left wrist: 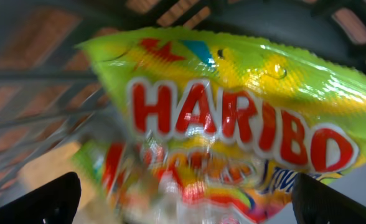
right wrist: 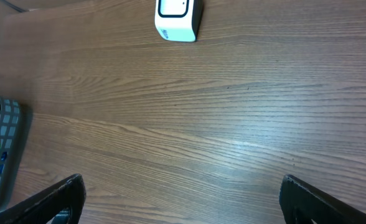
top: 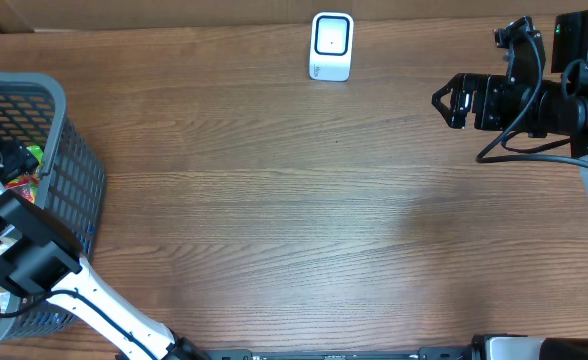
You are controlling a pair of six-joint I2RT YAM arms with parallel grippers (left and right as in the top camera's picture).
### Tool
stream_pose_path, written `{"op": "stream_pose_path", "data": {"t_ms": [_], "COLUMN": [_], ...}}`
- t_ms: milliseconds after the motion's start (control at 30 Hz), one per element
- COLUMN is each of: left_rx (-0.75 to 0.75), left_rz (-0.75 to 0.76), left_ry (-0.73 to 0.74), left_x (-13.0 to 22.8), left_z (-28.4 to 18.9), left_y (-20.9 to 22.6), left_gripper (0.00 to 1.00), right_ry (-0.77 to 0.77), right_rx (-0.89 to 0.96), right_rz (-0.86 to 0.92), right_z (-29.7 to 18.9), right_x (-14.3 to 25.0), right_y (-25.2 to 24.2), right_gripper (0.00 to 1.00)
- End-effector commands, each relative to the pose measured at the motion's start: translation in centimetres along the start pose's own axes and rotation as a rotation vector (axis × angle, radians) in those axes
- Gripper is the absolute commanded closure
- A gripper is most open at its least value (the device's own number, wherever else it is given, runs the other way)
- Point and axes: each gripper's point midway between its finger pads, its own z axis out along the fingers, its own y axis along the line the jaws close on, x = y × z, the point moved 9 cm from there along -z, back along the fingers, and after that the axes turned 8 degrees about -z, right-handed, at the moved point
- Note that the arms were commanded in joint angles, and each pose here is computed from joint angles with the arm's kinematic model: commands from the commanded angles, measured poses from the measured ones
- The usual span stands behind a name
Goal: Scan the item barcode
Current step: 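Grasp the green Haribo bag in the basket with the left gripper, then carry the Haribo bag to the table centre and release it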
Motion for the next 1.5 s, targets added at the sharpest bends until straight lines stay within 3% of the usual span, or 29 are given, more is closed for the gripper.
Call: {"op": "stream_pose_path", "data": {"t_ms": [0, 167, 233, 267, 300, 367, 533, 800, 1100, 1267, 1467], "left_rx": [-0.034, -0.036, -0.028, -0.022, -0.01, 0.01, -0.007, -0.009, 0.183, 0.41, 0.598], "left_rz": [0.017, 0.02, 0.031, 0.033, 0.035, 0.029, -0.009, -0.085, -0.179, -0.185, -0.189], "left_ry": [-0.001, -0.023, -0.011, -0.001, 0.011, 0.043, 0.109, 0.143, -0.079, -0.291, -0.516], "left_x": [0.4, 0.6, 1.0, 1.2, 1.4, 1.9, 2.9, 2.8, 0.5, 2.8, 8.8], "left_z": [1.7, 3.2, 3.8, 4.0, 4.2, 4.2, 4.1, 0.4, -14.2, -24.5, -34.7], "left_y": [-0.9, -1.5, -1.7, -1.8, -1.9, -2.0, -1.7, -0.8, 2.0, 4.2, 7.2], "left_gripper": [0.0, 0.0, 0.06, 0.12, 0.33, 0.62, 0.96, 0.96, 0.96, 0.96, 0.96], "right_ry": [-0.013, -0.017, -0.022, -0.024, -0.025, -0.025, -0.025, -0.021, -0.011, -0.012, -0.004], "right_rx": [-0.009, -0.07, -0.099, -0.102, -0.101, -0.101, -0.101, -0.102, -0.103, -0.103, -0.104], "right_rz": [-0.014, -0.045, -0.067, -0.067, -0.068, -0.068, -0.068, -0.066, -0.061, -0.061, -0.057], "right_z": [-0.3, -0.3, -0.3, -0.3, -0.3, -0.3, -0.3, -0.3, -0.3, -0.3, -0.3], "right_x": [0.0, -0.1, -0.1, -0.1, -0.1, -0.1, -0.1, -0.1, 0.1, 0.1, 0.2], "right_y": [0.2, 0.7, 0.9, 1.0, 1.0, 1.0, 1.0, 1.0, 1.0, 1.0, 1.0], "right_gripper": [0.0, 0.0, 0.0, 0.0, 0.0, 0.0, 0.0, 0.0, 0.0, 0.0, 0.0]}}
